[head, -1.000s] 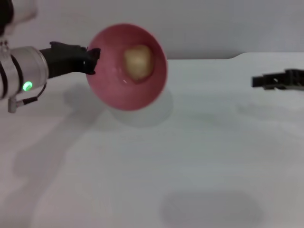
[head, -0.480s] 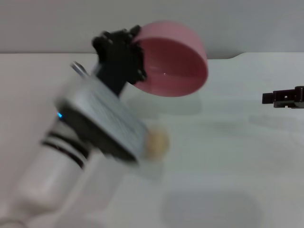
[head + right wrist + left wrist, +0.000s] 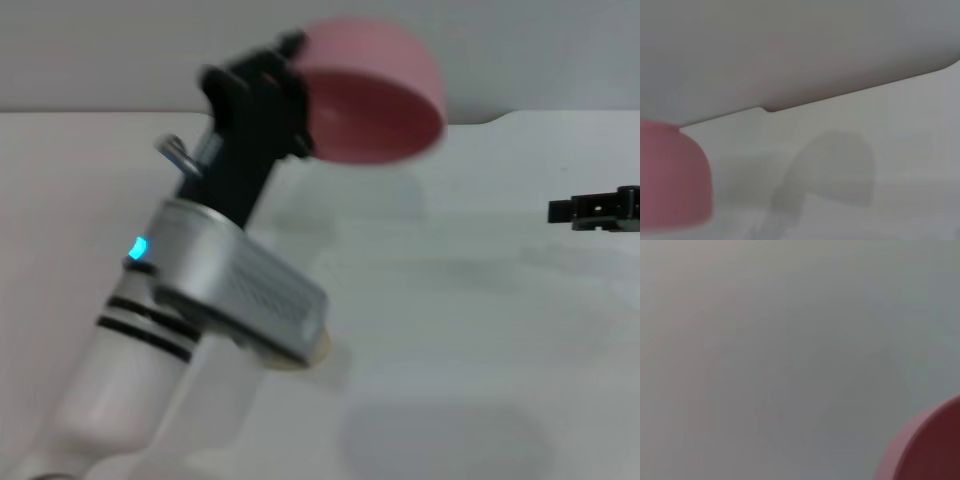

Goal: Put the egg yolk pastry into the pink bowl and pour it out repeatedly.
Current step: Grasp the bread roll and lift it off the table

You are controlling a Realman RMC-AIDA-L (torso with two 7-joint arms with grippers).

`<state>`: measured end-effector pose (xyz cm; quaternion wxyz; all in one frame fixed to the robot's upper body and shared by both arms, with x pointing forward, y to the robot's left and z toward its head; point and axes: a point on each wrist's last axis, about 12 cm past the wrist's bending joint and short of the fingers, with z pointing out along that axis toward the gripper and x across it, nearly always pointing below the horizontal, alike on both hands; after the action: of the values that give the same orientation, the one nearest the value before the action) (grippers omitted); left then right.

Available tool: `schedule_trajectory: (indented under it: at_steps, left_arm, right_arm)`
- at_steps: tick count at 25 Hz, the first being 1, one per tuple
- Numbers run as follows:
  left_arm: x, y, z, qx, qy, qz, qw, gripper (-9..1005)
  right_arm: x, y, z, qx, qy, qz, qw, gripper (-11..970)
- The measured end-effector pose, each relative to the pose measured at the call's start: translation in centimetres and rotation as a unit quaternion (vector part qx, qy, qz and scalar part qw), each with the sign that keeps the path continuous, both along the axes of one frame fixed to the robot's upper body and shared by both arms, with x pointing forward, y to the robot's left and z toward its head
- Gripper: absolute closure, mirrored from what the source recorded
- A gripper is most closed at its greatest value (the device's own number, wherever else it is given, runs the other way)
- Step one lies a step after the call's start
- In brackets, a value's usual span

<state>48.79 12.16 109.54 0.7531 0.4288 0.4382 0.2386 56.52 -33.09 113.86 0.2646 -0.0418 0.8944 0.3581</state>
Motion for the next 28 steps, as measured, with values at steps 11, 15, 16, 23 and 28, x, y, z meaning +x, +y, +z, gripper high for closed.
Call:
schedule_trajectory:
  at_steps: [11,15,16,23,28]
  left_arm:
    - [9.3,11.9,6.8,-0.348,0.369,0.018,0.862,998]
    - [11.1,16.7,6.4,-0.399,0.541,-0.001,0.740,998]
    - [11.1,17.5,6.1,-0.402,0.574,0.008,0.713,998]
    - [7.6,21.7,6.2,-0.367,0.663,0.132,0.638,997]
    - [4.5,22.5,7.5,-0.330,0.680,0.192,0.626,997]
  right_arm:
    - [2.0,5.2,0.3,-0.034,-0.016,0.132,0.991,422]
    - [2.8,7.3,0.4,-0.045,-0.026,0.175,0.983,419]
    - [3.0,7.8,0.3,-0.049,-0.027,0.183,0.981,418]
    - [3.7,12.4,-1.0,-0.047,-0.090,0.267,0.958,413]
    - [3.2,16.1,-2.1,-0.039,-0.115,0.331,0.936,410]
